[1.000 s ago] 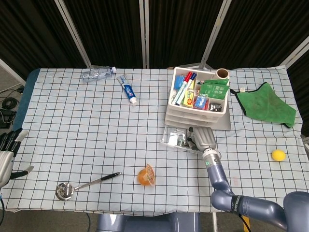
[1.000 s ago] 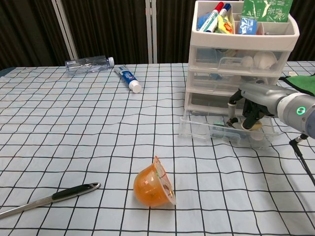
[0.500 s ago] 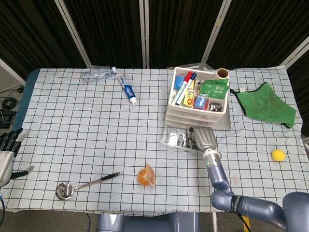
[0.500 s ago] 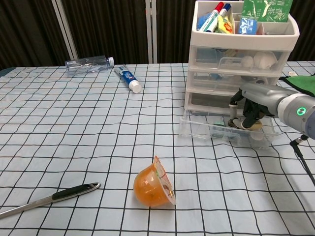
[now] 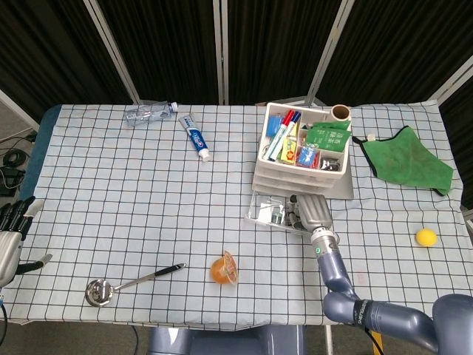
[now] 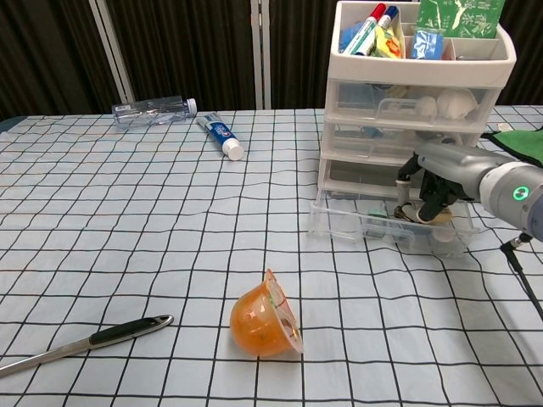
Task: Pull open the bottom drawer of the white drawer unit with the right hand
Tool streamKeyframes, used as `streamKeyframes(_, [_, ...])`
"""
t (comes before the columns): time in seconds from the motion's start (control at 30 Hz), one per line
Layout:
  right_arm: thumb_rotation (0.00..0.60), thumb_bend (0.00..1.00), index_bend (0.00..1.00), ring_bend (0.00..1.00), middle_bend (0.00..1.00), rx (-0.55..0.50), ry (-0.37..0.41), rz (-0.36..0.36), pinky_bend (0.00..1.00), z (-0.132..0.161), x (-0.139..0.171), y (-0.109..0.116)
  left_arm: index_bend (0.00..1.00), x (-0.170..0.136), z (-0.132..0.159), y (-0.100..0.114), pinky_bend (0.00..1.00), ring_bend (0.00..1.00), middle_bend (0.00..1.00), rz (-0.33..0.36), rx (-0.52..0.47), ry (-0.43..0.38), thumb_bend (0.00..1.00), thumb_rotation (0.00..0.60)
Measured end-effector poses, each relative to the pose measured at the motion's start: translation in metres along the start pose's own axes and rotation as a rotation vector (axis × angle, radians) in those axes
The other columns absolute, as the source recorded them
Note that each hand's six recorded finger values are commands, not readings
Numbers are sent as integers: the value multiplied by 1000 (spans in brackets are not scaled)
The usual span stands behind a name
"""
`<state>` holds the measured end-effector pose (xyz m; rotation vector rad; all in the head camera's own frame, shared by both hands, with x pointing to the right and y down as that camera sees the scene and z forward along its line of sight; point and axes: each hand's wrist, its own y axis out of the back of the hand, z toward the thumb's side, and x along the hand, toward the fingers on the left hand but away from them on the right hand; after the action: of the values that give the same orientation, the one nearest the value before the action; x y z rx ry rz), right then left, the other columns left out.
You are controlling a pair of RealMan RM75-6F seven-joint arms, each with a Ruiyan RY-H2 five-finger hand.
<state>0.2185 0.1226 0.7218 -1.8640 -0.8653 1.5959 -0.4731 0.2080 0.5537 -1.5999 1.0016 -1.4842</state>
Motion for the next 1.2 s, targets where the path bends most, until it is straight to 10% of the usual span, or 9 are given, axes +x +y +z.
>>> streamKeyframes(1.2, [600,399,675,1000,1000,-20,2,-68,884,-7,18,19,0,-2,4,0,0,0,0,2,6,-12,62,600])
